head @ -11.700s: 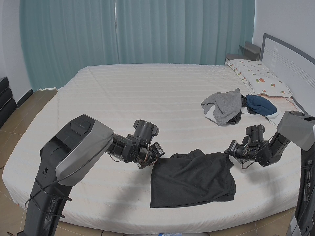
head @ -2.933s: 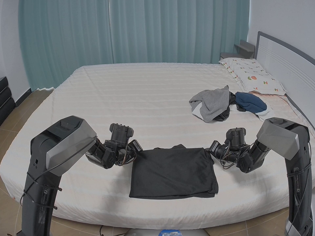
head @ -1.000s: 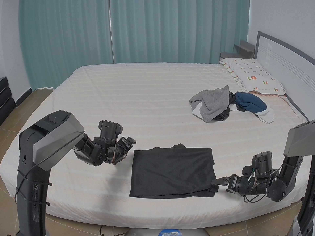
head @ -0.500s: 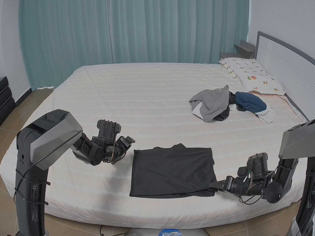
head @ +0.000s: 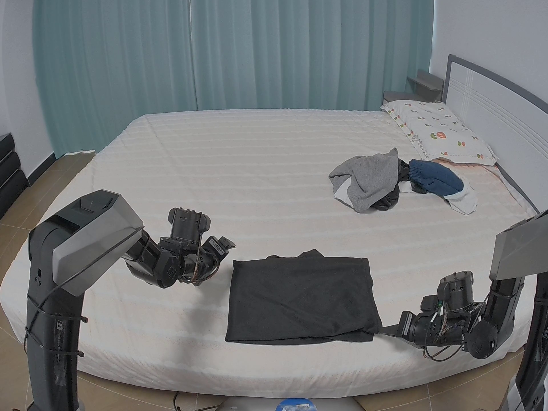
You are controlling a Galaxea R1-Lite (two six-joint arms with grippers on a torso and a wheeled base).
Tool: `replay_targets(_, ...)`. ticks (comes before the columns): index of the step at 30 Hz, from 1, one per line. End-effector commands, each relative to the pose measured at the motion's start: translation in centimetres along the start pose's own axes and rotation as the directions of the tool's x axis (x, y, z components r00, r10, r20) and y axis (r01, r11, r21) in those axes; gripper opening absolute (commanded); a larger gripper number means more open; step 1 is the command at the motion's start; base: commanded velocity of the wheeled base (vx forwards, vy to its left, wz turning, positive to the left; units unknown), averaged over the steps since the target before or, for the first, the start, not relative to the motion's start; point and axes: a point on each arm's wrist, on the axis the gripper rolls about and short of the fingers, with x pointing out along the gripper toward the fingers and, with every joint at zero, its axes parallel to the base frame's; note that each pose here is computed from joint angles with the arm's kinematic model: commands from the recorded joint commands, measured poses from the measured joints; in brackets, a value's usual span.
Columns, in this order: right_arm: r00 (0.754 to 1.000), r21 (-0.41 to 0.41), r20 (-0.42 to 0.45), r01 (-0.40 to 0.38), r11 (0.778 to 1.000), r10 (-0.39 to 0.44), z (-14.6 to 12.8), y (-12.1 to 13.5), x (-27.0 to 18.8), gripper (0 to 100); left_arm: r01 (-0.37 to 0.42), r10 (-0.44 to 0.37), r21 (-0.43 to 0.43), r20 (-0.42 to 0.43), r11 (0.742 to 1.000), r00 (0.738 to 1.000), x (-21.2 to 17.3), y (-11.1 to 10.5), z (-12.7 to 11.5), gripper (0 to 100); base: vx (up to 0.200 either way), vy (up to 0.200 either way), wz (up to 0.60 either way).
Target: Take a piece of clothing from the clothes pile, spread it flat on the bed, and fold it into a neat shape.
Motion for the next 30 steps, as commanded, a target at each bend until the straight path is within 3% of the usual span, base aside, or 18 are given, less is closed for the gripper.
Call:
replay_targets(1, 1.0, 0.0, -0.003, 0.003, 1.0, -0.003, -0.1, -0.1, -0.1, 0, 0.0, 0.0, 0.0, 0.0, 1.0, 1.0, 0.0, 0.0, 0.0, 100, 0.0, 0.0, 0.0)
replay_targets(17, 1.0, 0.013, -0.006, 0.03, 0.999, -0.03, 0.0, -1.2, -0.5, 0, -0.001, 0.001, 0.0, -0.002, 1.0, 1.0, -0.1, 0.0, 0.0, 100, 0.0, 0.0, 0.0)
replay_targets(18, 0.999, 0.004, -0.009, 0.032, 0.999, -0.032, -0.1, -1.2, -0.4, 100, 0.002, -0.002, 0.0, -0.003, 1.0, 1.0, -0.1, -0.1, 0.0, 100, 0.0, 0.0, 0.0)
replay_targets(25, 0.999, 0.003, 0.038, 0.008, 1.0, -0.008, 0.7, -0.9, -0.9, 100, 0.003, -0.003, 0.001, -0.011, 1.0, 1.0, -1.1, 0.0, 0.1, 100, 0.0, 0.0, 0.0)
replay_targets(30, 0.992, 0.079, 0.128, -0.025, 0.997, 0.015, 2.4, -1.7, -1.3, 100, 0.066, -0.065, 0.001, -0.176, 0.998, 0.982, -3.5, 0.5, -0.7, 100, 0.0, 0.0, 0.0)
